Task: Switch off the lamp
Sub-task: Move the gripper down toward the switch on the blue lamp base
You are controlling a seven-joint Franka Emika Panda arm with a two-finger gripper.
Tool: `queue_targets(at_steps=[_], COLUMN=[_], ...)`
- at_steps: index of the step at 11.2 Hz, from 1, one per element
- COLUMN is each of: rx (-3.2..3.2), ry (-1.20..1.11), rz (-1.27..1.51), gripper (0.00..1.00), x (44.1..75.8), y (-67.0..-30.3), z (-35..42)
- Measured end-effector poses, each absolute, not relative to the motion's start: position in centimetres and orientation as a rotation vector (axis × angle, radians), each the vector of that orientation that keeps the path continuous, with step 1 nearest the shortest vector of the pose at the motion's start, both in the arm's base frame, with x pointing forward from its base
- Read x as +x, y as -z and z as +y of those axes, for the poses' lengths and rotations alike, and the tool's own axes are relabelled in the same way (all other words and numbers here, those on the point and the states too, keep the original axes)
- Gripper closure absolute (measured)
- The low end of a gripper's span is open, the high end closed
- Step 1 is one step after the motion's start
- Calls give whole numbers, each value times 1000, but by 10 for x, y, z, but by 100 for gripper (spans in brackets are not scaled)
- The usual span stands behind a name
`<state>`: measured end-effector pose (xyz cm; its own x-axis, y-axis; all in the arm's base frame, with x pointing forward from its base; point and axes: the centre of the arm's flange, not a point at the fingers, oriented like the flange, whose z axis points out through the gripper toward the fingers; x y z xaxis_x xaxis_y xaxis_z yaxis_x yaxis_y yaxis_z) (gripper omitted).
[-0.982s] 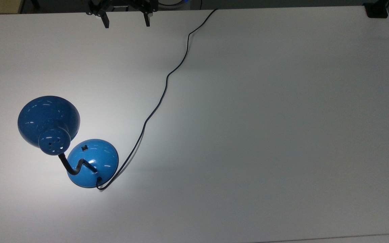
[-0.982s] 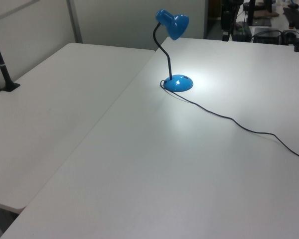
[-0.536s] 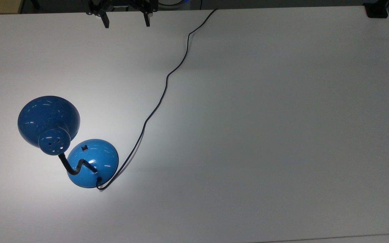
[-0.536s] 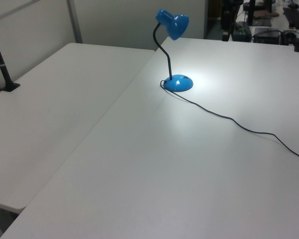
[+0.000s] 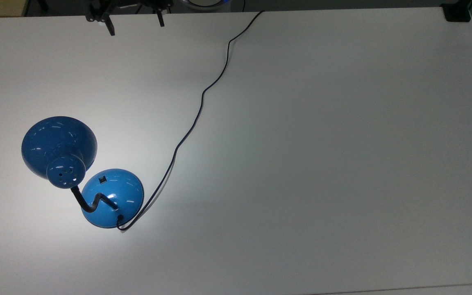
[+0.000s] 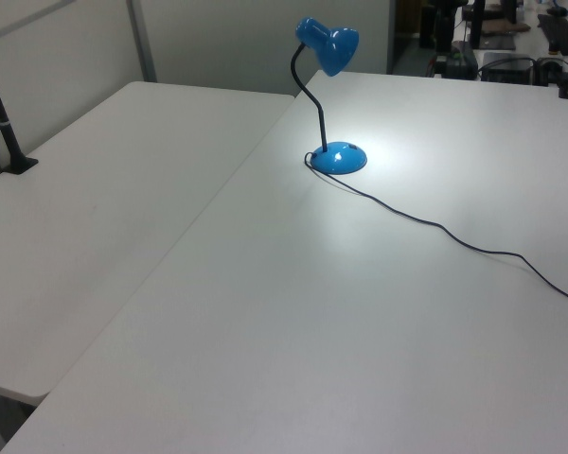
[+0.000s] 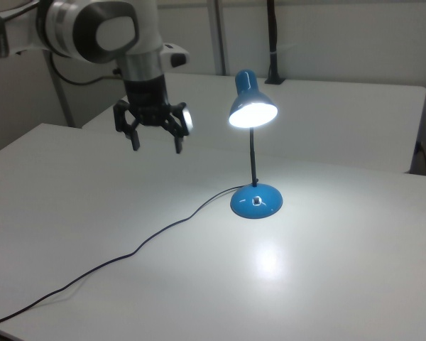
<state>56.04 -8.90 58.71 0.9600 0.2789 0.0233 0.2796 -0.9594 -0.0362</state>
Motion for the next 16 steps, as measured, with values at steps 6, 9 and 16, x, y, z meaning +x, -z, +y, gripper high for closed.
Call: queue_targets(at_steps=[6, 9, 16], rx=[-2937, -2938, -2975], ry=[118, 322, 722], rz=[-900, -740, -607], gripper=[4, 40, 99], x=[535, 559, 651], y=[-537, -479, -368], z=[-246, -278, -241])
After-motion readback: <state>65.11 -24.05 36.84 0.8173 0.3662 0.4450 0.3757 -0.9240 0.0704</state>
